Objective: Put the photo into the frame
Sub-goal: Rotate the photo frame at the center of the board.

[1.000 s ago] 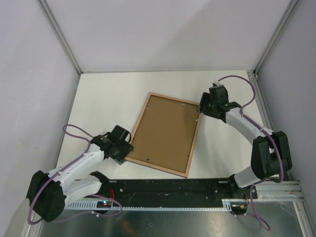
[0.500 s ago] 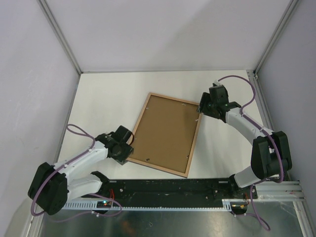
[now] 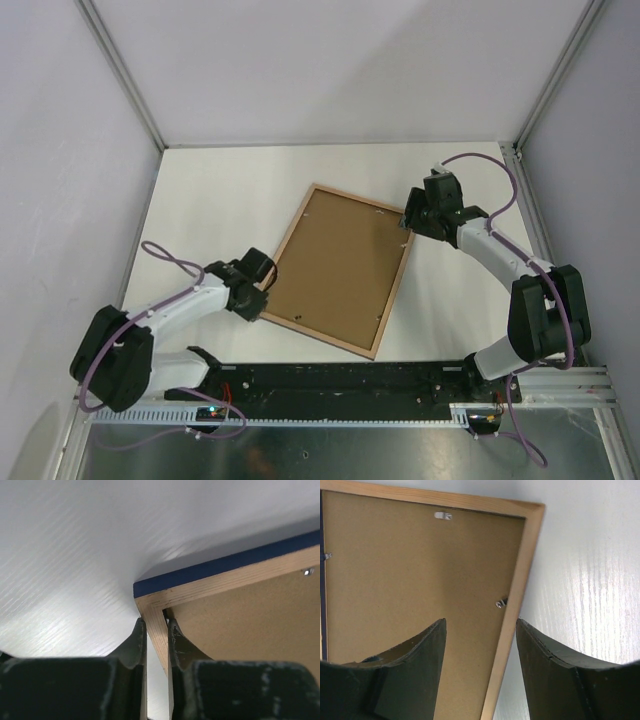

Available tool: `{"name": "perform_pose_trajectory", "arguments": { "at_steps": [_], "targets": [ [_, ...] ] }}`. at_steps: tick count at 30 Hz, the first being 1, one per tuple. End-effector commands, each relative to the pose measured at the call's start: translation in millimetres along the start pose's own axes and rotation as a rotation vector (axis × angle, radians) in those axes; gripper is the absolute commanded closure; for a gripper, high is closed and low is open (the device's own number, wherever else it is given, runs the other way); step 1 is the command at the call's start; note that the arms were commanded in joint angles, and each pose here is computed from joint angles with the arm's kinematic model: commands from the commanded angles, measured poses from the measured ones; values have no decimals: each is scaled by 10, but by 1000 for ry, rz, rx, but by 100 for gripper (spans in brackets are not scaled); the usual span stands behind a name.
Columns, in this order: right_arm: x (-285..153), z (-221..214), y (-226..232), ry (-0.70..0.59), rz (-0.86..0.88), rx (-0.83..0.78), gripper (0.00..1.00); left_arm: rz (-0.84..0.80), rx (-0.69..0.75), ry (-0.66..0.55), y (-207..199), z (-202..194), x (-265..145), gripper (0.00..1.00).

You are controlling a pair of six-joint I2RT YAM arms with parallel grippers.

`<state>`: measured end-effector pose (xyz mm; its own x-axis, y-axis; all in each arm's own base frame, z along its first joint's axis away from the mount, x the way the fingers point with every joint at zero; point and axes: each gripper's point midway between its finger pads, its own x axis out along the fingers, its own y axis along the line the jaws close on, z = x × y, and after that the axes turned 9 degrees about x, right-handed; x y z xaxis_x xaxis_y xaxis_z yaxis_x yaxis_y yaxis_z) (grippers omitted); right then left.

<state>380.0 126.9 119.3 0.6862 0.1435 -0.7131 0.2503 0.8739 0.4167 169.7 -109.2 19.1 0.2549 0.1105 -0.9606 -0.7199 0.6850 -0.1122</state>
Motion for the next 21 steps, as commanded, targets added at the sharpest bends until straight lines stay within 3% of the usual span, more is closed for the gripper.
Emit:
{"name": "perform_pose_trajectory", "arguments": {
  "at_steps": [1, 11, 21],
  "targets": [
    [-59, 113, -31, -28, -10, -2, 38, -66, 69, -106, -317, 323, -70, 96],
    [-74, 82, -156, -10, -41, -36, 37, -169, 245, -151, -689, 994, 90, 100],
    [-68, -64, -347, 20, -83, -86, 32, -294, 515, -181, -1223, 1480, 203, 100]
  ]
}}
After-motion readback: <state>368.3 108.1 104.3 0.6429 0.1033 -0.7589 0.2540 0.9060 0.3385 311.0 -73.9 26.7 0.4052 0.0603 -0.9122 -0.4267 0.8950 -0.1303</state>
